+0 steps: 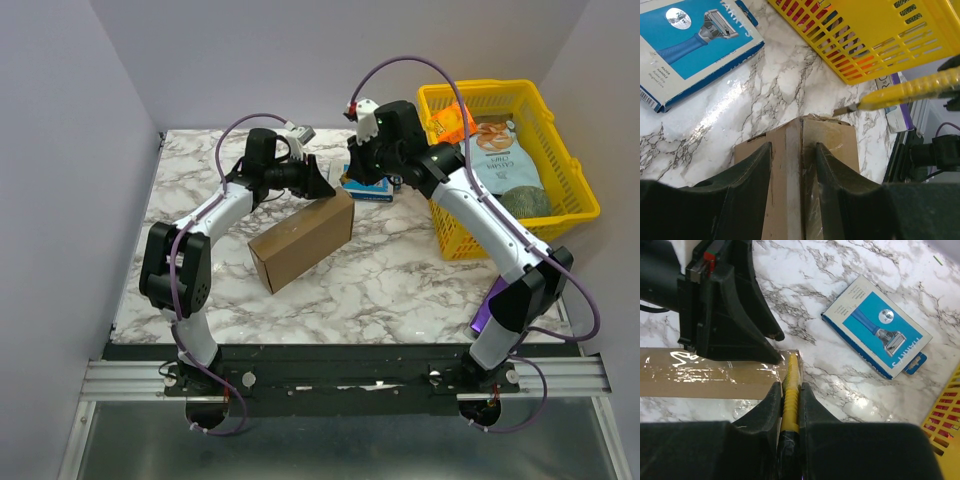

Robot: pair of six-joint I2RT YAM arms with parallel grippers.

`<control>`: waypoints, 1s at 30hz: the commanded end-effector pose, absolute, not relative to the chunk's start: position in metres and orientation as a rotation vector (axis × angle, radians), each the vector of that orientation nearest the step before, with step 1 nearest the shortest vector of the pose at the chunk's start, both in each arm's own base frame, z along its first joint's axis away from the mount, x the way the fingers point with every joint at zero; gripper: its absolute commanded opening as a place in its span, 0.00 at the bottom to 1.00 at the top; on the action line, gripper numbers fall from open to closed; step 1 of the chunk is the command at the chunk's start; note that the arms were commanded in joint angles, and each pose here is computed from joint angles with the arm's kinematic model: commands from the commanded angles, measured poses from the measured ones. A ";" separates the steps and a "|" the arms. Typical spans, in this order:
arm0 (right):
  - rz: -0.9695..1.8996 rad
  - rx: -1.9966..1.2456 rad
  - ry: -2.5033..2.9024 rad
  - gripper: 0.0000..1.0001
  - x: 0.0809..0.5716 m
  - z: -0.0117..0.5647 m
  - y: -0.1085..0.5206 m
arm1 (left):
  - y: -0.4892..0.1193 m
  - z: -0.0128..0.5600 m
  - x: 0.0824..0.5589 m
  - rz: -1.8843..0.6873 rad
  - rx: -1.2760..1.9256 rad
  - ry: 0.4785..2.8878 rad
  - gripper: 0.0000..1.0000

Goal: Unpack the express box

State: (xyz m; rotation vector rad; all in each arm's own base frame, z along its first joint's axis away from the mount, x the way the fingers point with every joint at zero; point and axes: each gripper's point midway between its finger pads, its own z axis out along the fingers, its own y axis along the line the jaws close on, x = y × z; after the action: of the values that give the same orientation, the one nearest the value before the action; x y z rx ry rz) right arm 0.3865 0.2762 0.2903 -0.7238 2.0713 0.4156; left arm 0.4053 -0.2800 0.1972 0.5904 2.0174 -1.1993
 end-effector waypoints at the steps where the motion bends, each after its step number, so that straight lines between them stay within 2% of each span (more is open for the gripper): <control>1: 0.349 -0.700 2.055 0.00 0.387 0.294 0.278 | -0.269 0.139 0.389 -1.111 0.562 2.210 0.47; 13: 0.248 -0.730 2.062 0.00 0.393 0.282 0.272 | -0.266 0.127 0.386 -1.092 0.561 2.243 0.46; 30: 0.297 -0.755 2.088 0.00 0.394 0.271 0.283 | -0.270 0.125 0.379 -1.099 0.573 2.247 0.45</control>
State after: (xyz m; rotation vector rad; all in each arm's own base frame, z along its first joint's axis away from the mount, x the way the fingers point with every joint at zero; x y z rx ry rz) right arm 0.3914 0.2782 0.2747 -0.7431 2.0879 0.2930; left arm 0.4032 -0.2818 0.1968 0.6103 1.9889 -1.1747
